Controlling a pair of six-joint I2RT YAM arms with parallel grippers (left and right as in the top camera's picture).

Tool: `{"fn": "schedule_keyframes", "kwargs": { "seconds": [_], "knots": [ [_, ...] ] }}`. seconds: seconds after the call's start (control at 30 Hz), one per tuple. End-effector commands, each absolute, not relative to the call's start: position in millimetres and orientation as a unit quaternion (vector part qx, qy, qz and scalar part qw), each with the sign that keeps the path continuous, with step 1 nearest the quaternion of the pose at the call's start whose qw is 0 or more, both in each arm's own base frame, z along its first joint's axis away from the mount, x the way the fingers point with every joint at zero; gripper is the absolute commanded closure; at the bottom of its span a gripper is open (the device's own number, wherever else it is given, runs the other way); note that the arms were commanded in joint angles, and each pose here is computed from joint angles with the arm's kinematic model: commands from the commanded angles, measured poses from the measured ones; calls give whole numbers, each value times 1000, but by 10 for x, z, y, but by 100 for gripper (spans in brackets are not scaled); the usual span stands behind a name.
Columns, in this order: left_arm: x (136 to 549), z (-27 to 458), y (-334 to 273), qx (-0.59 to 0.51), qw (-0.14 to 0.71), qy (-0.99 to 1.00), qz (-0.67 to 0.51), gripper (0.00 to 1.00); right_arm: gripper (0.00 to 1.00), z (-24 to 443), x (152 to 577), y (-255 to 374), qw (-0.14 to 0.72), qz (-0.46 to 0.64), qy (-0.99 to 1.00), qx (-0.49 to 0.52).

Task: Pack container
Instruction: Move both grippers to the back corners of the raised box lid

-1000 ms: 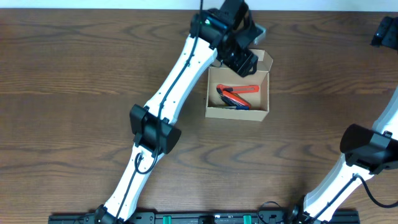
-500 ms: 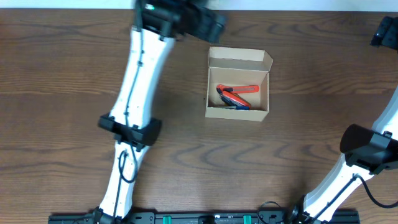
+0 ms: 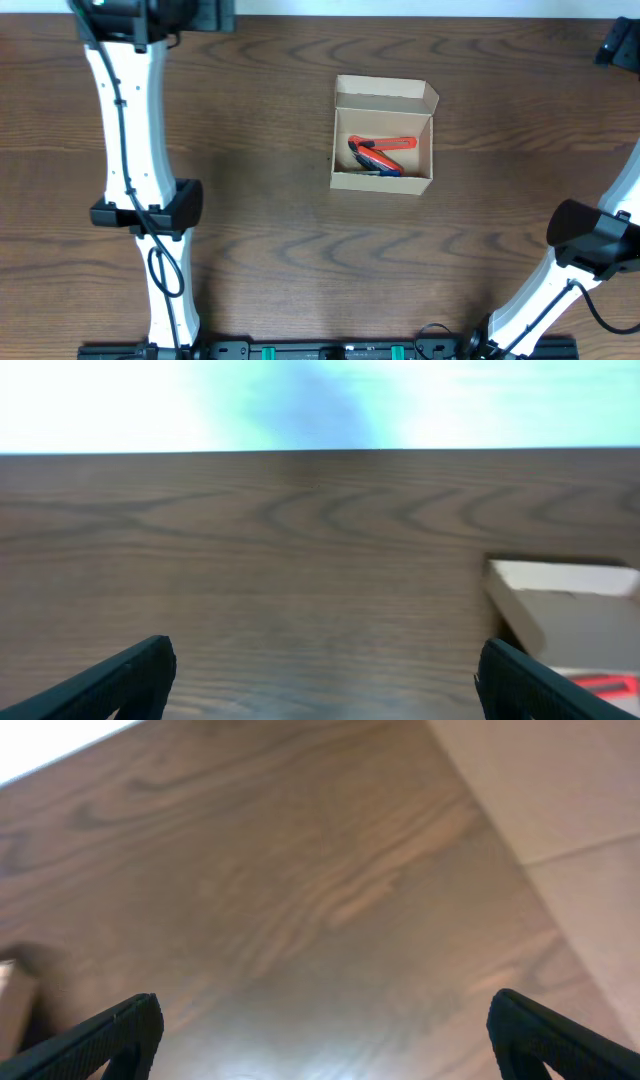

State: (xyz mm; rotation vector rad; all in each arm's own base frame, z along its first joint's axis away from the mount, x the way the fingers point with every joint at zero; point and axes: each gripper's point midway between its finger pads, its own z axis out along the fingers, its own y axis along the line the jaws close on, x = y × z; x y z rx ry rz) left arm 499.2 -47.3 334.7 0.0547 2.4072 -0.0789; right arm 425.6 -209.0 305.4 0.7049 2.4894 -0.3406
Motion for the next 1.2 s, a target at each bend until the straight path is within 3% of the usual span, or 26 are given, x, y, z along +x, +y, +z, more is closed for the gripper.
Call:
{"fn": "schedule_keyframes", "kwargs": {
  "seconds": [0.0,0.2,0.47,0.63,1.1,1.13,1.17],
  "knots": [
    [5020,3328,-259,-9,357,934,-18,5,1,3160,4351,-1866,294,-57,921,250],
    [5126,2820,-237,-10,290,957,-26,5,1,2918,4555,-1799,288,-15,925,246],
    [5220,1832,-974,24,152,961,-230,5,1,2169,4672,-1531,217,80,942,243],
    [5241,1496,-1238,19,114,955,-272,5,1,1780,4757,-1291,197,155,940,232],
    [5419,1499,-1524,19,144,947,-286,5,1,1566,4805,-1067,187,221,931,223],
    [5416,1498,-1525,19,143,947,-287,4,7,1551,4805,-1042,186,229,930,222],
    [5408,1488,-1523,19,140,948,-286,9,28,1527,4799,-1025,183,233,929,222]
  ]
}}
